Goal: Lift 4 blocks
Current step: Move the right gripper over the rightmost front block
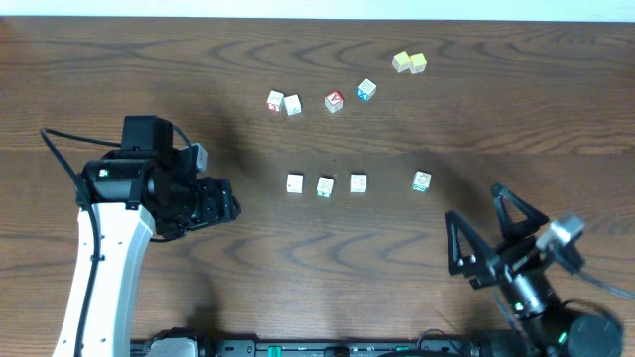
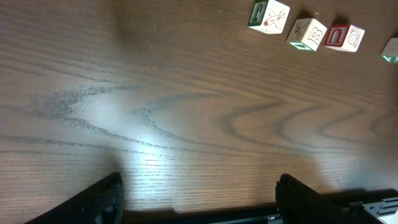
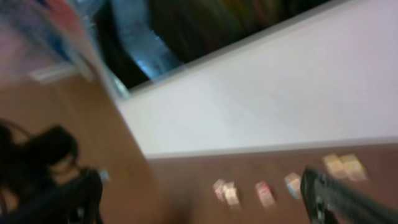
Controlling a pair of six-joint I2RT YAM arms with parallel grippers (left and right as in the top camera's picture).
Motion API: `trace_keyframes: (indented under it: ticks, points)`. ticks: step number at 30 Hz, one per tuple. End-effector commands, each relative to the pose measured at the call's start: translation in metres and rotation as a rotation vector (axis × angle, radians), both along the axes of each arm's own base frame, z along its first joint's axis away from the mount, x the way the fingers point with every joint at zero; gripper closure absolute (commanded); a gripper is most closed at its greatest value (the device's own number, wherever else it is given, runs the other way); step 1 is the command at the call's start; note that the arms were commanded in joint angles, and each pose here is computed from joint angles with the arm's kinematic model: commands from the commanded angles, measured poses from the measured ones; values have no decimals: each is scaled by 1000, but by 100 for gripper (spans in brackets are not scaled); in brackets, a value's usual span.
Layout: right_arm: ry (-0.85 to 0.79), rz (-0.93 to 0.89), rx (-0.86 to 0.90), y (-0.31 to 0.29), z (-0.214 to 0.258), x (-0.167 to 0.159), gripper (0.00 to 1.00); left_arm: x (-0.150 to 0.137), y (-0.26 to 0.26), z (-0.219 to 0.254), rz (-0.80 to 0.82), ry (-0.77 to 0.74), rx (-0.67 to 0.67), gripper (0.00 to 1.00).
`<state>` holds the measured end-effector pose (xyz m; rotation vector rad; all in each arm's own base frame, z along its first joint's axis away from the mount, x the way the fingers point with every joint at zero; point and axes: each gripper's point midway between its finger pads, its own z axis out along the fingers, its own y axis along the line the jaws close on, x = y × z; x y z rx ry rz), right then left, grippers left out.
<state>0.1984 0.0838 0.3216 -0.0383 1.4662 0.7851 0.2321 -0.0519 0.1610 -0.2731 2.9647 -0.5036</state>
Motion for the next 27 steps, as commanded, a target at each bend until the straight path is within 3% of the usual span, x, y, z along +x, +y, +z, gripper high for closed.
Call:
trace_keyframes:
  ticks: [1, 5, 7, 12, 16, 20, 24, 27]
  points:
    - [170, -126, -283, -20, 6, 19, 1, 4, 3, 4, 9, -8, 12, 21]
    - [570, -102, -382, -28, -29, 41, 1, 4, 3, 4, 9, -8, 12, 21]
    - [679, -39, -377, -21, -35, 50, 1, 4, 3, 4, 9, -8, 12, 21]
    - [806, 243, -268, 21, -42, 74, 1, 4, 3, 4, 9, -8, 12, 21]
    - [929, 312, -246, 29, -74, 88, 6, 4, 3, 4, 9, -8, 12, 21]
    - [1120, 160, -354, 11, -126, 95, 5, 4, 3, 4, 9, -8, 12, 21]
    - [1311, -142, -436, -22, -171, 99, 4, 4, 3, 4, 9, -8, 12, 21]
    - [1374, -183, -462, -24, -191, 102, 7, 4, 3, 4, 9, -8, 12, 21]
